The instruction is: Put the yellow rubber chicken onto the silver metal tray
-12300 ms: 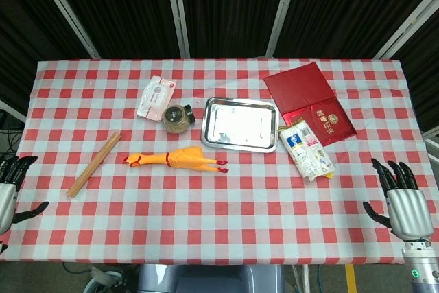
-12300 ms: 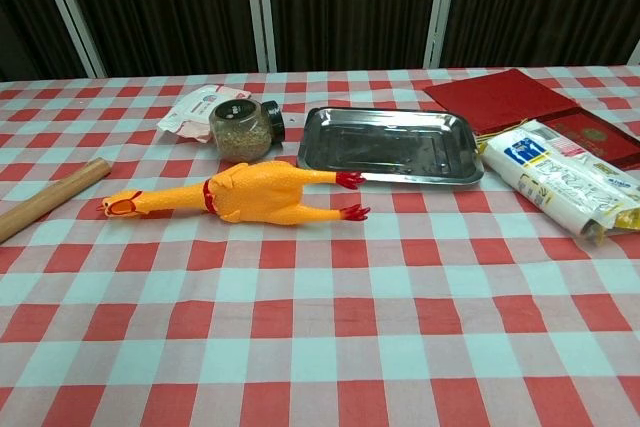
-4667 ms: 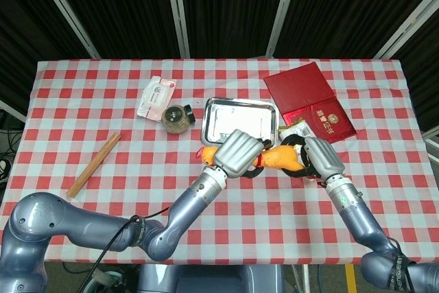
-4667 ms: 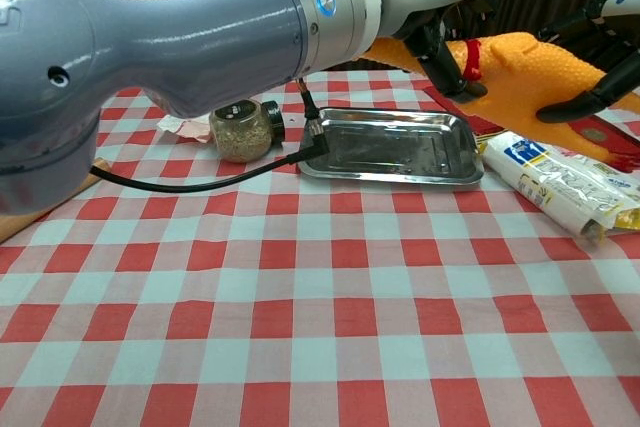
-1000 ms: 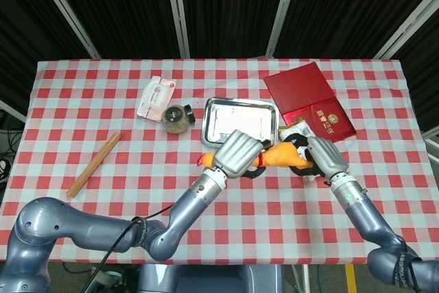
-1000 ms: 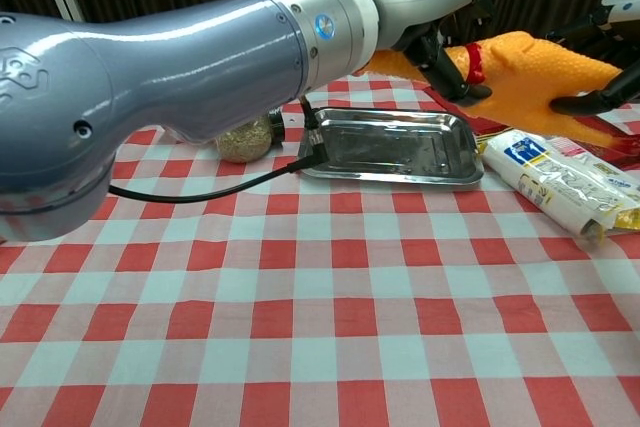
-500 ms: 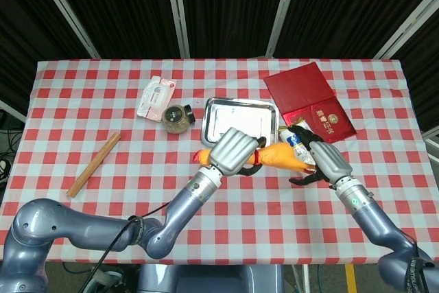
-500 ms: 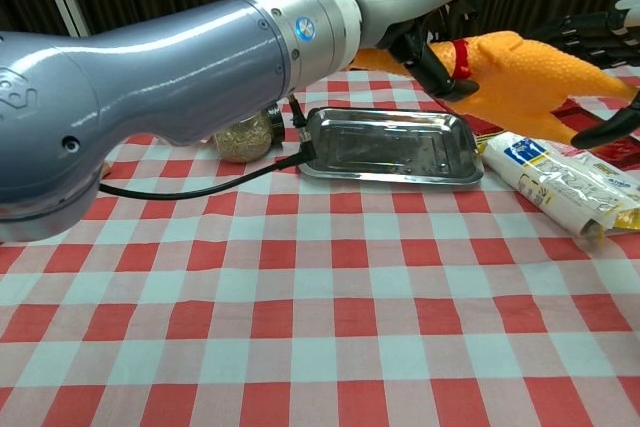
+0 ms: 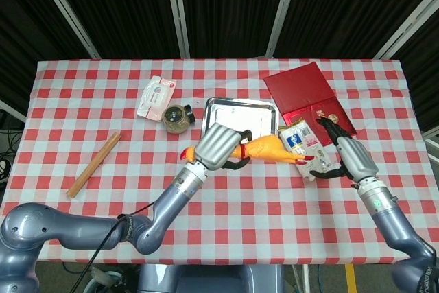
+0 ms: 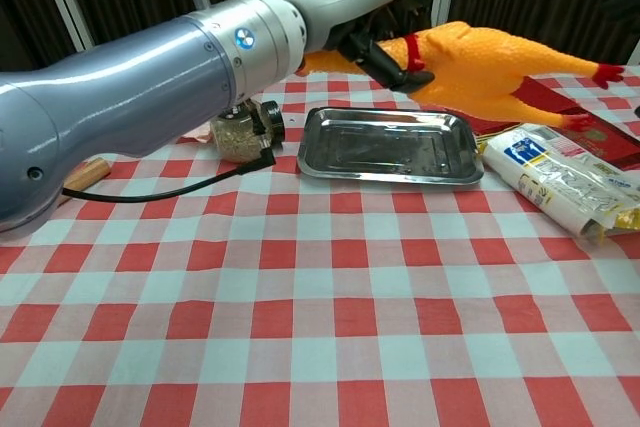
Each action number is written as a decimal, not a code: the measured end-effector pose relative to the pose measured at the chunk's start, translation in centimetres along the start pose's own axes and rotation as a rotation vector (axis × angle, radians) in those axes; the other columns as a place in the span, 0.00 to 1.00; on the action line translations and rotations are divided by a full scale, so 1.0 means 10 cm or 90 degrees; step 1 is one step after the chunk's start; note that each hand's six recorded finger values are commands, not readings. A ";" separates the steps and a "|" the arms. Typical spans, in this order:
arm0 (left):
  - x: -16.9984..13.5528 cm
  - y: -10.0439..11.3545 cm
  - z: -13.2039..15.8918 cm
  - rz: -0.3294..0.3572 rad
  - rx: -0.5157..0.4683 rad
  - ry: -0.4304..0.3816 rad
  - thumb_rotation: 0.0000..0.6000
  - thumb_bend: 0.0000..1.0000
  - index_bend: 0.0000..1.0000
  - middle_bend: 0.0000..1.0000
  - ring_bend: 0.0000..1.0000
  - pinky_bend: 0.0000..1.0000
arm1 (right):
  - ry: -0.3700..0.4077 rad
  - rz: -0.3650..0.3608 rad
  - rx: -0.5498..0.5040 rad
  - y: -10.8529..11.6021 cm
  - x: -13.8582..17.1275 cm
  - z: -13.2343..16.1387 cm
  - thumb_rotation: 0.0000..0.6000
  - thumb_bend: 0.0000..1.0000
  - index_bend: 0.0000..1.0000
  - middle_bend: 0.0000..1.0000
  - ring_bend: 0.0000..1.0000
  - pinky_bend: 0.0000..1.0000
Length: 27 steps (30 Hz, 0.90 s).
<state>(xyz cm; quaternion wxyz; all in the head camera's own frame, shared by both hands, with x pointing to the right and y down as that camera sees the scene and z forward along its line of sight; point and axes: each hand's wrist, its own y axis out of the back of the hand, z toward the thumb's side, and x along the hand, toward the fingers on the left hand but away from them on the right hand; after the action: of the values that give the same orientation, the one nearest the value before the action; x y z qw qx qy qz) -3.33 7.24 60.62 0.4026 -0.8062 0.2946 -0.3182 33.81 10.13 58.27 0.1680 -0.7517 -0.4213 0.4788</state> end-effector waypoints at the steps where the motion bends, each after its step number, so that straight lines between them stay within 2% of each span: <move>1: 0.00 -0.01 -0.06 0.001 -0.001 0.005 1.00 0.68 0.69 0.77 0.67 0.77 | -0.004 -0.005 -0.005 0.02 0.01 -0.03 1.00 0.11 0.00 0.00 0.00 0.09; 11: 0.17 -0.23 -0.60 0.006 -0.003 0.072 1.00 0.65 0.68 0.76 0.66 0.77 | -0.019 -0.036 -0.025 0.19 0.12 -0.26 1.00 0.11 0.00 0.00 0.00 0.09; 16: 0.30 -0.40 -0.70 -0.011 -0.024 0.099 1.00 0.64 0.68 0.75 0.66 0.76 | -0.017 -0.033 -0.024 0.20 0.14 -0.27 1.00 0.11 0.00 0.00 0.00 0.09; 27: 0.63 -0.69 -0.79 -0.038 -0.018 0.159 1.00 0.61 0.65 0.72 0.64 0.76 | -0.024 -0.036 -0.033 0.26 0.20 -0.35 1.00 0.12 0.00 0.00 0.00 0.09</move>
<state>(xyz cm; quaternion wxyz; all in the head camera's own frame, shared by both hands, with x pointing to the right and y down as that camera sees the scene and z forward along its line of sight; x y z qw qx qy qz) -3.87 2.49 71.92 0.3418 -0.7743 0.3224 -0.4240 38.42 10.74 57.09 0.1543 -0.7346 -0.4576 0.4767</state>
